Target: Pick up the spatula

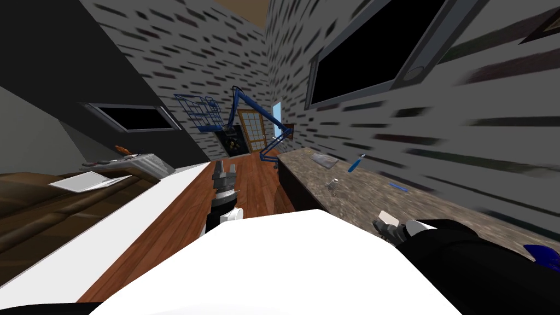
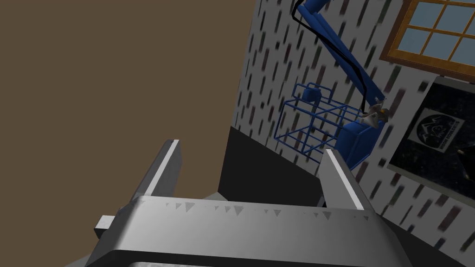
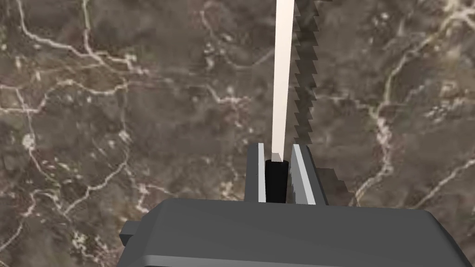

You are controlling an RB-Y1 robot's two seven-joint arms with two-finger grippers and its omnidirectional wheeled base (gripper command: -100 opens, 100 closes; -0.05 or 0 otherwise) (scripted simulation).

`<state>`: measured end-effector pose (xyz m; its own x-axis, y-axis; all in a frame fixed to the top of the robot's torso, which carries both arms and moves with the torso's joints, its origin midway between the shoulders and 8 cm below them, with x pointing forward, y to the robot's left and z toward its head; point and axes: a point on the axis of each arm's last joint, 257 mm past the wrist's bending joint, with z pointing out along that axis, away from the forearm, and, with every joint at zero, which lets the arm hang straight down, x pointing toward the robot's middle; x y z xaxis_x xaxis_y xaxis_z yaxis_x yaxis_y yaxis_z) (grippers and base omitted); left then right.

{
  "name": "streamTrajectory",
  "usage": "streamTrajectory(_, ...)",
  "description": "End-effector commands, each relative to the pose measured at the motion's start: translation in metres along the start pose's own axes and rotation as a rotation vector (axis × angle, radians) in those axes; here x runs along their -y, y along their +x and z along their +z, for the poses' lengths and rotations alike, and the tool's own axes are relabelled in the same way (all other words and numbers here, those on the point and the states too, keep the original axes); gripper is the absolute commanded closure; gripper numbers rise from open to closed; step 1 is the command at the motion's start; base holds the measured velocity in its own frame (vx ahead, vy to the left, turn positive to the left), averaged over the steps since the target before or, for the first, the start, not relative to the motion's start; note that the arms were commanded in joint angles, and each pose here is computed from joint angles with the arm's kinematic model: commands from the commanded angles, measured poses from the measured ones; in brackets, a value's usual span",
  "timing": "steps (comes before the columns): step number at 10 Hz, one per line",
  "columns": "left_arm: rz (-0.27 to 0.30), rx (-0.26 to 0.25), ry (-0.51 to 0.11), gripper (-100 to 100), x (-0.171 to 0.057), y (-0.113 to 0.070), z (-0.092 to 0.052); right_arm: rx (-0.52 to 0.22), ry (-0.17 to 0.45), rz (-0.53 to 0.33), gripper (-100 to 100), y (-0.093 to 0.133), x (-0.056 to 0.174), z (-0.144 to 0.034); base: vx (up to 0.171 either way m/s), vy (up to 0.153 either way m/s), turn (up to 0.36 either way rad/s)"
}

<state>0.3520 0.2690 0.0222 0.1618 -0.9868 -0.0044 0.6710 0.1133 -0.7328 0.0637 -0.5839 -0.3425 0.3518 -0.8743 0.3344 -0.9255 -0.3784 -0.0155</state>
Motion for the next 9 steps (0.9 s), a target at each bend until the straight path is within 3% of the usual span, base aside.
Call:
streamTrajectory(1, 0.0, 0.0, 0.0, 0, 0.0, 0.0, 0.0, 0.003, 0.002, -0.013, 100, -0.005, 0.011, -0.003, -0.022, -0.046, -0.059)
streamTrajectory(7, 0.0, 0.0, 0.0, 0, 0.0, 0.0, 0.0, 0.0, 0.015, -0.043, 100, -0.016, 0.048, -0.024, -0.019, -0.035, -0.069)
streamTrajectory(8, 0.0, 0.0, 0.0, 0, 0.0, 0.0, 0.0, -0.002, 0.016, -0.04, 100, -0.014, 0.043, -0.021, -0.006, -0.014, -0.008)
streamTrajectory(9, 0.0, 0.0, 0.0, 0, 0.0, 0.0, 0.0, 0.0, 0.014, -0.042, 0, -0.015, 0.044, -0.022, 0.0, 0.0, 0.0)
